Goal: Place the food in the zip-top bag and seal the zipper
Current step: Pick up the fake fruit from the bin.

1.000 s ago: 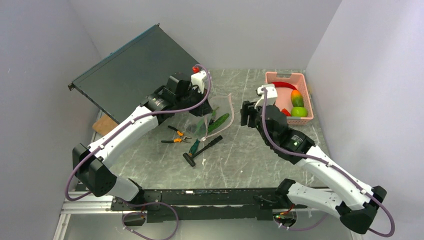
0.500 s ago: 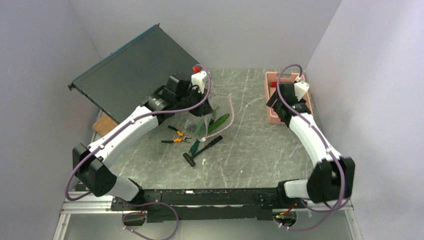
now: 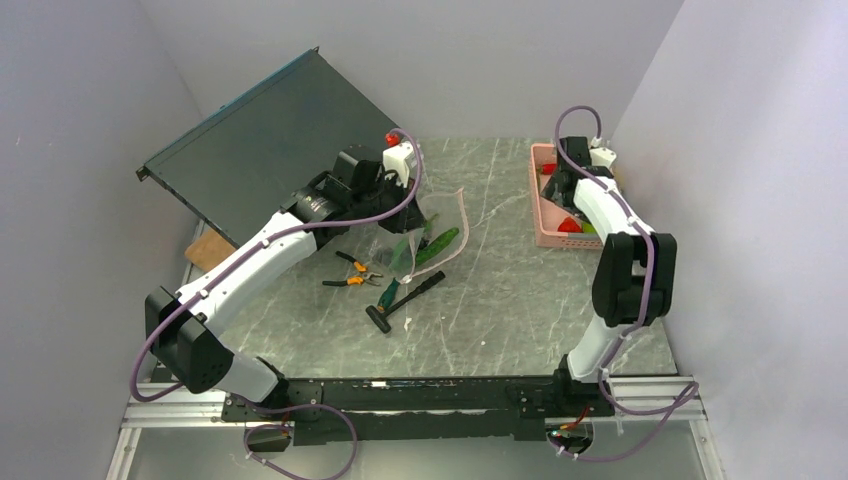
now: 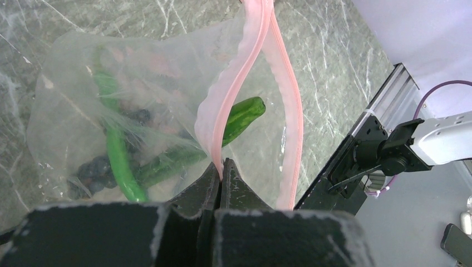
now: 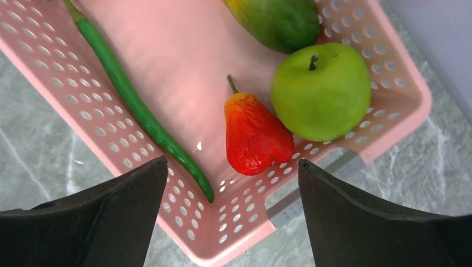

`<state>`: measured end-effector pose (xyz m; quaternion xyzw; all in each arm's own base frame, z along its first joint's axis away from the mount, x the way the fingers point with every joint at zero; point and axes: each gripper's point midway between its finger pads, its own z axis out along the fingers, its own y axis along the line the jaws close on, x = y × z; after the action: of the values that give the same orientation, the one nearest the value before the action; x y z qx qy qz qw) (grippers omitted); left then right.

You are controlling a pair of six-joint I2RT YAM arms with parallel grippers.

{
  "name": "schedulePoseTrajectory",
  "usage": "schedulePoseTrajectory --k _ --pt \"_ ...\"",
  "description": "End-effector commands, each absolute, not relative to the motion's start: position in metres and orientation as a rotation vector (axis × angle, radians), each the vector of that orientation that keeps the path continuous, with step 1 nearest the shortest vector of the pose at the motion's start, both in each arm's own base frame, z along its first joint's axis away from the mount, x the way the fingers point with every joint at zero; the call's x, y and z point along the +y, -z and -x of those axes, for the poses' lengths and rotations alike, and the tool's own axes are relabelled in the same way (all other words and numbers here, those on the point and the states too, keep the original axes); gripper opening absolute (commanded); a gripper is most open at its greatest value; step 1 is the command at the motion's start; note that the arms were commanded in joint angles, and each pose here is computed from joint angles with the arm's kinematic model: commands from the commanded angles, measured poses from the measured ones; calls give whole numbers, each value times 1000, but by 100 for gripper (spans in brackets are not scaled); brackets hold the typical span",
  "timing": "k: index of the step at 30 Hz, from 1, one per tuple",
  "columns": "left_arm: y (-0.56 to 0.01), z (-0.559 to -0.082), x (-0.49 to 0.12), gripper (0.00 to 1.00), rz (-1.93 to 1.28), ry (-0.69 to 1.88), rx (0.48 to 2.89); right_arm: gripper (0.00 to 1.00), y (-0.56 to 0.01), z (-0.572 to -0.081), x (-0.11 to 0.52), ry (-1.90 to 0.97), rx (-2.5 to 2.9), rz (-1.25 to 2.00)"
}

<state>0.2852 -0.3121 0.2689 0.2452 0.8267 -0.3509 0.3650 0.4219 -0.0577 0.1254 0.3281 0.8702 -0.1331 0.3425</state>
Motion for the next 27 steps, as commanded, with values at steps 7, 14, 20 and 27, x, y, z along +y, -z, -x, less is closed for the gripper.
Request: schedulePoseTrajectory --k 7,14,20,27 --pt "-292 -288 -315 0 -637 927 2056 88 -82 -434 -62 435 2378 -792" --pt "-294 -286 -316 0 -640 944 2050 88 -63 -419 -74 557 2404 -752" --pt "-291 -287 -316 0 -638 938 2059 86 -48 -417 -79 523 2435 -773" --pt "-290 -288 -317 0 -638 939 2062 80 -39 -418 -73 488 2462 -769"
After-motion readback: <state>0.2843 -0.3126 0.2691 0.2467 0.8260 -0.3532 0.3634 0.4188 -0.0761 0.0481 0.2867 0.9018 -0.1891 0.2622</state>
